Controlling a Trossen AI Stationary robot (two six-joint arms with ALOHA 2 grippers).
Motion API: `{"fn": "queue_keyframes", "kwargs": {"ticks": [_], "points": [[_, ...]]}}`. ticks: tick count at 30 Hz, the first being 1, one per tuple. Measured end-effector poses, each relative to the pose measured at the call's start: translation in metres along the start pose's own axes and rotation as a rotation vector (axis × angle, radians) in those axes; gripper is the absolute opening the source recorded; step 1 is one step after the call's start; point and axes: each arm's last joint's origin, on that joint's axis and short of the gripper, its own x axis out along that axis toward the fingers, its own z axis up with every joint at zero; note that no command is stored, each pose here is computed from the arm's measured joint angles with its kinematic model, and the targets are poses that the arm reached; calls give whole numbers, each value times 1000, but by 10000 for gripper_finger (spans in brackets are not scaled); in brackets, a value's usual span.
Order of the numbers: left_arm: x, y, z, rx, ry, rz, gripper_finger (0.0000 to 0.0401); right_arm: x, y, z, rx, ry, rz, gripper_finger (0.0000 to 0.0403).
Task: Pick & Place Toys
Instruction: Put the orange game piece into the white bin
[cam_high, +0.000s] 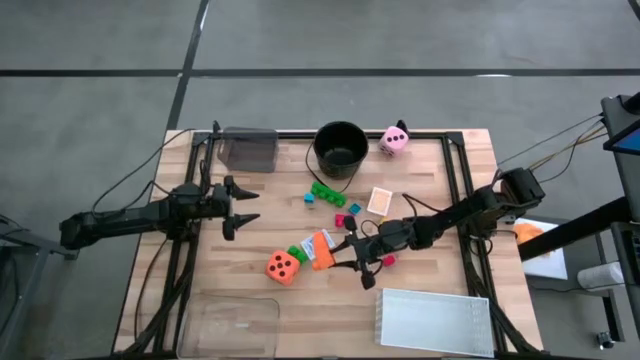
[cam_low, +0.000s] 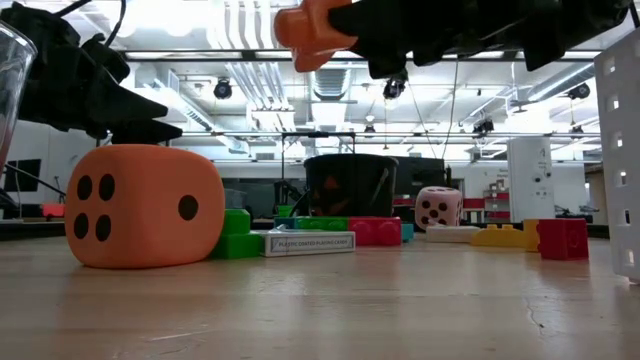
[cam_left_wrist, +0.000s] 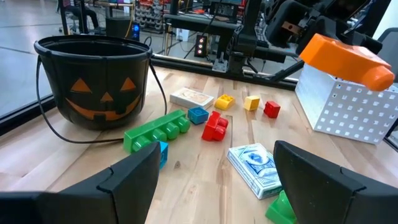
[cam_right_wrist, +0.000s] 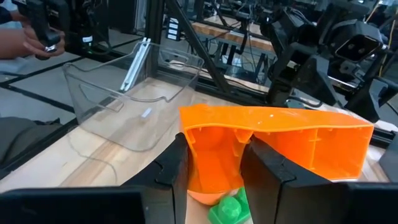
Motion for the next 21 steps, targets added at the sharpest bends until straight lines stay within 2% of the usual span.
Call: {"fn": "queue_keyframes", "kwargs": {"ticks": [4,14,21], "points": [[0,0,0,-9,0,0,314,-1,0,1,-5,1,20,105],[0,0,0,-13,4,0,314,-6,7,6,27,-28,287,104],[0,0,0,-13,5,0,314,-12,15,10,98,38,439,104]]}}
